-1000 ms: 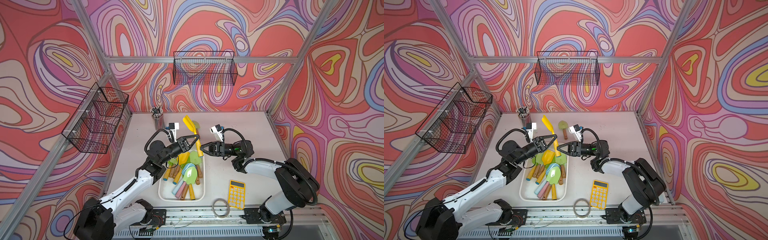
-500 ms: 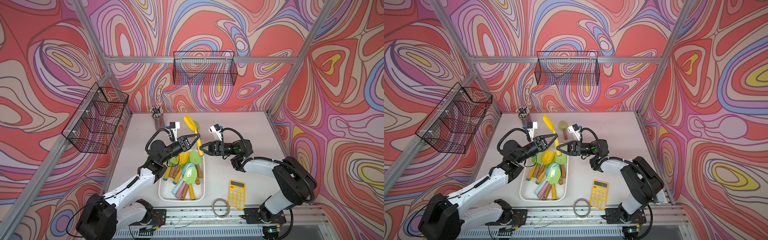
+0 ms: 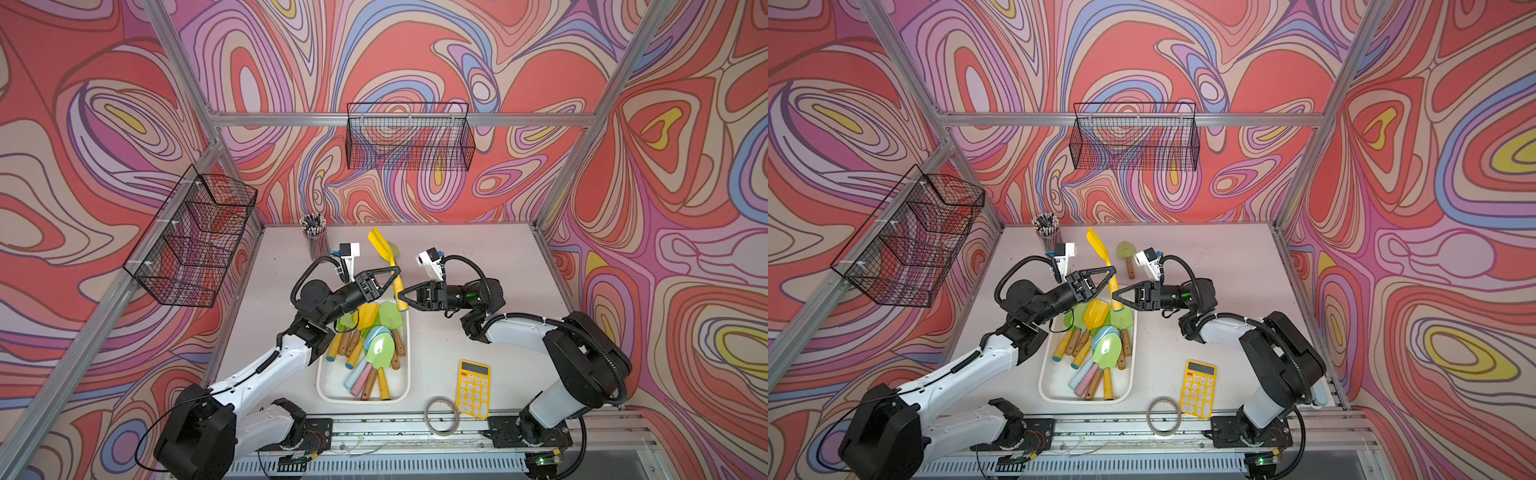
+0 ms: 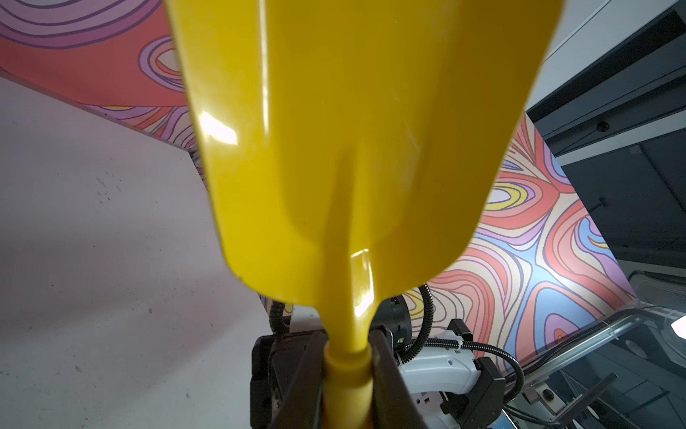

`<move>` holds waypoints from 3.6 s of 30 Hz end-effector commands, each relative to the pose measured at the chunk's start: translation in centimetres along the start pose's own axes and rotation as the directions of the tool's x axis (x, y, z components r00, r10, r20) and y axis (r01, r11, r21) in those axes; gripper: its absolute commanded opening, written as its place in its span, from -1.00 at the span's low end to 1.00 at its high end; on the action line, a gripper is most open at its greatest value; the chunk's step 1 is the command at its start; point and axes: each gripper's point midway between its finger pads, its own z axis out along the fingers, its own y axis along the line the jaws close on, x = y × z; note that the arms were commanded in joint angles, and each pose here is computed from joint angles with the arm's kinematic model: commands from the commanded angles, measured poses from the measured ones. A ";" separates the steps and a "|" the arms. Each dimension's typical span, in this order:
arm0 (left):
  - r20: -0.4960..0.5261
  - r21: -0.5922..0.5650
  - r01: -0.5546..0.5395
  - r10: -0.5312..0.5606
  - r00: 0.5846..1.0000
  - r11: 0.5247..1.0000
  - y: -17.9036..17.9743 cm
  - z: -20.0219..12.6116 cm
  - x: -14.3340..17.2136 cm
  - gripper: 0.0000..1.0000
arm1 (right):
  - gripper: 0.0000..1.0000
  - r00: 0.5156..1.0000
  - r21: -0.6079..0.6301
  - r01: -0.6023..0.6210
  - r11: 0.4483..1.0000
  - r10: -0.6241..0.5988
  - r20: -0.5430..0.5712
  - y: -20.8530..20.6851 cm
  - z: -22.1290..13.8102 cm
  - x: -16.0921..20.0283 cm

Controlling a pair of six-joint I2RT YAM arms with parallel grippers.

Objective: Take the shovel out of the storage box
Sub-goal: Pick up the shovel from the storage box, then place the shovel at the center of the board.

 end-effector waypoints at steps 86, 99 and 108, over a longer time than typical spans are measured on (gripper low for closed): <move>-0.444 -0.826 -0.368 -0.091 0.891 0.426 13.9 -17.9 13.2 0.25 | -0.29 0.982 0.992 0.117 -0.053 0.152 -0.108 -36.4 -17.9 -9.2; -0.555 -0.803 -0.503 -0.096 0.826 0.321 14.2 -18.3 14.8 0.23 | -0.13 0.988 0.989 0.139 -0.056 0.070 -0.135 -31.6 -16.9 -11.4; -0.659 -0.734 -0.618 -0.080 0.747 0.281 14.4 -16.8 17.0 -0.07 | -0.04 0.991 0.993 0.119 -0.020 -0.063 -0.120 -22.5 -16.5 -12.7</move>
